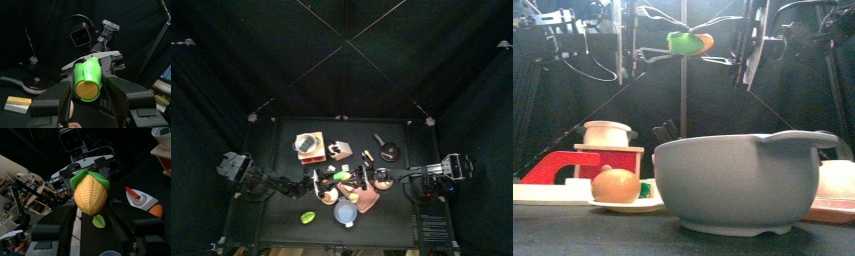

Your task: Remove husk

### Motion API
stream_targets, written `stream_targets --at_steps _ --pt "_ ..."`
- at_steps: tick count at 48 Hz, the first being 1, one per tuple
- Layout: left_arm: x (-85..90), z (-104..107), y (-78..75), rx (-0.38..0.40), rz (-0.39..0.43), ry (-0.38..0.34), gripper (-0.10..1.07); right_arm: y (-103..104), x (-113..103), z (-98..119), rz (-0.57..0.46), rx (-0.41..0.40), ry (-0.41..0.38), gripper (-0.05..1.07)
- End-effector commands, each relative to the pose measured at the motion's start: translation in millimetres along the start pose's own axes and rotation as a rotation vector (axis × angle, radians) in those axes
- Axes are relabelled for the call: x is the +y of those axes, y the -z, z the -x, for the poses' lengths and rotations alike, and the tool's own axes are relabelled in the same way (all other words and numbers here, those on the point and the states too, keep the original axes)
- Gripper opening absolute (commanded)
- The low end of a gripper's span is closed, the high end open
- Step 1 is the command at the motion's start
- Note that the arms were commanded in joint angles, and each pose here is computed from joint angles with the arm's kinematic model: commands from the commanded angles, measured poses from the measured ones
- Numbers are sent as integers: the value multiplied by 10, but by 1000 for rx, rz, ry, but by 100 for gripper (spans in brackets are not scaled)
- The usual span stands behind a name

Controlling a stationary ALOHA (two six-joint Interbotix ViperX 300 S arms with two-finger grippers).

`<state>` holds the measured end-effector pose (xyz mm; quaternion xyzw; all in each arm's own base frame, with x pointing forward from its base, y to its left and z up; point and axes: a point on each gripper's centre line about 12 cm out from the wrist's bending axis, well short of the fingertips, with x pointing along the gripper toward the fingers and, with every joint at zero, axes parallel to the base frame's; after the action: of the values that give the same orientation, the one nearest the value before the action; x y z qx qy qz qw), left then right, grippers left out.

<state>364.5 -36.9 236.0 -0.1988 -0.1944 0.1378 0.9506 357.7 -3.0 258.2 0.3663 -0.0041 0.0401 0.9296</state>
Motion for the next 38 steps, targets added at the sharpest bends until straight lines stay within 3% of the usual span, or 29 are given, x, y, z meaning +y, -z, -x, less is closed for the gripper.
stream_targets --at_steps 1,11,28,38 --pt "-44 -61 -57 -31 12 4 73 -106 68 -16 4 -35 -25 76" --pt "-53 -80 -38 -31 12 4 73 -117 65 -13 7 -37 -25 72" --pt "-46 -73 -33 -29 10 4 73 -80 17 18 2 -29 -10 46" --pt "-42 -66 -36 -29 8 3 73 -49 -5 51 -1 -21 -3 36"
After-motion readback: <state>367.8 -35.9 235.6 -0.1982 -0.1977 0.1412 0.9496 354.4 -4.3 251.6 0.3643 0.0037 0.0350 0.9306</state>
